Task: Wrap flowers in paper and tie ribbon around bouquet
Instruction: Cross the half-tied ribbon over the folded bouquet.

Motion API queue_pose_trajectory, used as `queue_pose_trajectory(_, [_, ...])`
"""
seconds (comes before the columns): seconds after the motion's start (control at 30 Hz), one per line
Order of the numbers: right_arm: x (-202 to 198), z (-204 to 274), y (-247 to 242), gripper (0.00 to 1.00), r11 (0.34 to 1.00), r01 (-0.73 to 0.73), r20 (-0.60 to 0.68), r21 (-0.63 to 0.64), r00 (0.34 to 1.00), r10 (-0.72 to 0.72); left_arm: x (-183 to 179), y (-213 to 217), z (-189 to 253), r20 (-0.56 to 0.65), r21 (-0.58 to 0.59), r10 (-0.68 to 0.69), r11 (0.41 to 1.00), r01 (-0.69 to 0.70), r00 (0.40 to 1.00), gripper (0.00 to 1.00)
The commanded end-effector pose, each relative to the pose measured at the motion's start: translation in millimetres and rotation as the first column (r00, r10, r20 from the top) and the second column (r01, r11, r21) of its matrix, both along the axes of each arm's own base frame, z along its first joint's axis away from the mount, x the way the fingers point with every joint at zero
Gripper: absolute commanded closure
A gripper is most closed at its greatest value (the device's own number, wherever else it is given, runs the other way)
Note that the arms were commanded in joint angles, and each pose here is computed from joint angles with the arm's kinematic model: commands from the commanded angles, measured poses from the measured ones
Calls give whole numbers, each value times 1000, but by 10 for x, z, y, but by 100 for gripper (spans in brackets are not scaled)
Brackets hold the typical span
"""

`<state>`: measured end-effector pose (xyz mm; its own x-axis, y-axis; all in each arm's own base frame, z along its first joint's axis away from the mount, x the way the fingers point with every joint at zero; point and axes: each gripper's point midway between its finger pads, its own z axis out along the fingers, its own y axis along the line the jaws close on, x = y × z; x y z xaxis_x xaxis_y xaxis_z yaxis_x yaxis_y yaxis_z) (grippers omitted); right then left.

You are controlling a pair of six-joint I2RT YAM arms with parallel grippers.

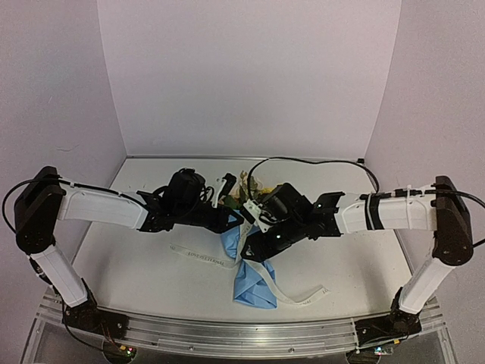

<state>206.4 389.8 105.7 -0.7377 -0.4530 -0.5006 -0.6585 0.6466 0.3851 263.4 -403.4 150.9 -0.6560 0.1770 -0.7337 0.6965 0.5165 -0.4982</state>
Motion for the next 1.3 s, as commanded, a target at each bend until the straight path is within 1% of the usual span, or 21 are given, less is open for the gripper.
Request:
queue_pose_trajectory(0.0, [87, 49, 105, 58, 1000, 17, 32, 26, 999, -18, 48, 25, 273, 44, -65, 18, 998, -15, 999, 100])
queue_pose_trajectory(0.1, [98, 8, 45, 56, 1000, 28, 48, 7, 998, -28, 48, 33, 272, 42, -65, 15, 998, -13, 999, 100])
queue_pose_trajectory(0.17, [90, 7, 52, 60, 1000, 25, 42, 10, 999, -26, 49, 40, 265, 40, -65, 14, 998, -11, 999, 100])
queue_pose_trajectory(0.27, [58, -2, 81, 72, 1000, 21, 19, 17, 1000, -21, 61, 57, 264, 38, -67, 19, 998, -16, 999, 100])
queue_pose_trajectory(0.3, [38, -19, 86, 73, 1000, 19, 10, 17, 1000, -19, 67, 65, 269, 36, -72, 21, 997, -18, 999, 100])
queue_pose_trajectory(0.4, [26, -59, 70, 72, 1000, 24, -1, 10, 1000, -24, 72, 75, 283, 36, -80, 21, 997, -18, 999, 100])
queue_pose_trajectory(0.6, [33, -83, 92, 63, 1000, 25, -6, 7, 1000, -25, 78, 80, 291, 35, -86, 16, 996, -13, 999, 100])
queue_pose_trajectory(0.73, [36, -96, 105, 75, 999, 31, -14, 9, 999, -31, 92, 92, 307, 35, -91, 20, 996, -17, 999, 100])
queue_pose_trajectory(0.83, [28, -98, 106, 88, 999, 35, -24, 13, 999, -35, 104, 106, 307, 33, -94, 24, 995, -21, 999, 100])
queue_pose_trajectory(0.87, [26, -91, 95, 95, 999, 40, -21, 14, 999, -40, 103, 111, 304, 33, -95, 24, 995, -21, 999, 100])
queue_pose_trajectory(0.9, [27, -79, 72, 98, 999, 48, -16, 14, 999, -47, 104, 119, 304, 33, -96, 25, 995, -22, 999, 100])
queue_pose_trajectory(0.93, [29, -65, 46, 100, 998, 56, -10, 14, 998, -56, 104, 125, 305, 33, -96, 26, 995, -23, 999, 100])
queue_pose_trajectory(1.1, [14, 44, -119, 100, 994, 104, 13, 20, 994, -104, 106, 159, 289, 29, -100, 34, 995, -31, 999, 100])
queue_pose_trajectory(1.27, [-74, -27, -347, 100, 991, 137, 7, -12, 991, -137, 91, 236, 265, 20, -103, 45, 994, -43, 999, 100])
